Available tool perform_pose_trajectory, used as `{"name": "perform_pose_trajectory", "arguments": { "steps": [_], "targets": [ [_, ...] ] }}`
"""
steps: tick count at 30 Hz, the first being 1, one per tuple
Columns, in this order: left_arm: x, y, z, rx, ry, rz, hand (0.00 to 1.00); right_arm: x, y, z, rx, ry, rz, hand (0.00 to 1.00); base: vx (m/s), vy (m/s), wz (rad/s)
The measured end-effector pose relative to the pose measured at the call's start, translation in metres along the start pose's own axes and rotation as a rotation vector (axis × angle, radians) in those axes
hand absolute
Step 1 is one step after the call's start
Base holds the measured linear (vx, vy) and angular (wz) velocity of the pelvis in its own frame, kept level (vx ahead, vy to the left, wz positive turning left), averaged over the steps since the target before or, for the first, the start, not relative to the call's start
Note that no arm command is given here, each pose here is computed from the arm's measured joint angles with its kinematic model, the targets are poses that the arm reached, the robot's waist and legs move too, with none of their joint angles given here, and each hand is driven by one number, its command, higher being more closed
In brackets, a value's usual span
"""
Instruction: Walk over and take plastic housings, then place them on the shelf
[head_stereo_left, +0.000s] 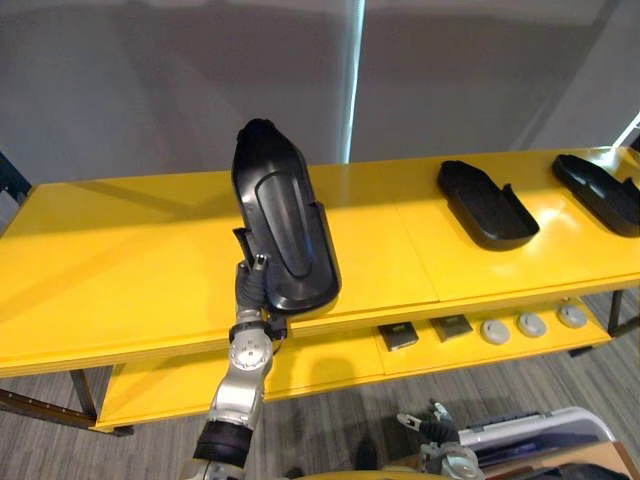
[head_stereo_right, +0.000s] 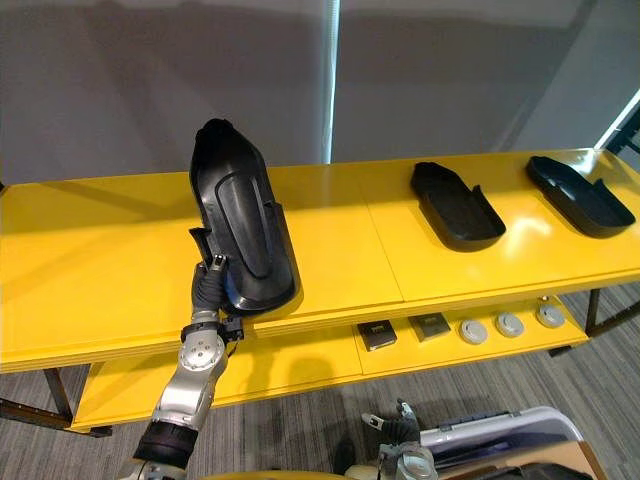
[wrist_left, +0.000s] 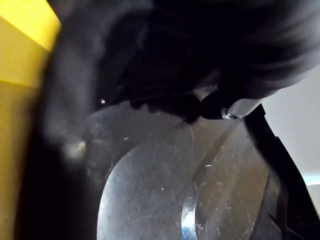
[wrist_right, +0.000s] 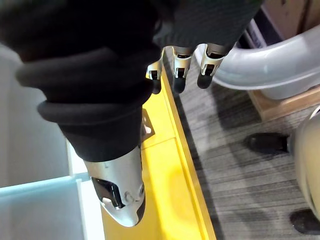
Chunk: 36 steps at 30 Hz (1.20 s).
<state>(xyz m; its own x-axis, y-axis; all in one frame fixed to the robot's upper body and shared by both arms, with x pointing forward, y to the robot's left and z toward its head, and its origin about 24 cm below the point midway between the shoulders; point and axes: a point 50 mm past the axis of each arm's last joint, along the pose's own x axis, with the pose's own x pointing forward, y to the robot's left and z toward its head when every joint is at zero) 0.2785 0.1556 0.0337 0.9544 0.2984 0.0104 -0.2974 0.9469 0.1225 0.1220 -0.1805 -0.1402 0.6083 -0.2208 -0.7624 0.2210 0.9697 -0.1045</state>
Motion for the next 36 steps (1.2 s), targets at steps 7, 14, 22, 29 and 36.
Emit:
{"name": "perform_pose_trajectory", "arguments": {
  "steps": [7,14,22,29,36],
  "targets": [
    [0.022,0.006,0.001,0.063,0.03,0.059,1.0,0.001,0.0,0.002,-0.032,-0.009,0.028,0.0,-0.05,-0.017,-0.05],
    [0.043,0.012,0.003,0.149,0.057,0.115,1.0,0.001,0.001,0.002,-0.034,-0.01,0.044,0.0,0.05,0.032,-0.06],
    [0.06,0.025,0.014,0.194,0.053,0.181,0.0,0.004,0.005,0.011,-0.032,-0.033,0.055,0.0,0.03,0.044,-0.02],
    [0.064,0.026,0.019,0.208,0.044,0.205,0.0,0.006,0.006,0.016,-0.032,-0.048,0.059,0.0,-0.02,0.012,0.0],
    [0.067,0.027,0.019,0.192,0.061,0.22,0.0,0.006,0.006,0.016,-0.03,-0.047,0.058,0.0,-0.02,0.007,0.0]
  ]
}}
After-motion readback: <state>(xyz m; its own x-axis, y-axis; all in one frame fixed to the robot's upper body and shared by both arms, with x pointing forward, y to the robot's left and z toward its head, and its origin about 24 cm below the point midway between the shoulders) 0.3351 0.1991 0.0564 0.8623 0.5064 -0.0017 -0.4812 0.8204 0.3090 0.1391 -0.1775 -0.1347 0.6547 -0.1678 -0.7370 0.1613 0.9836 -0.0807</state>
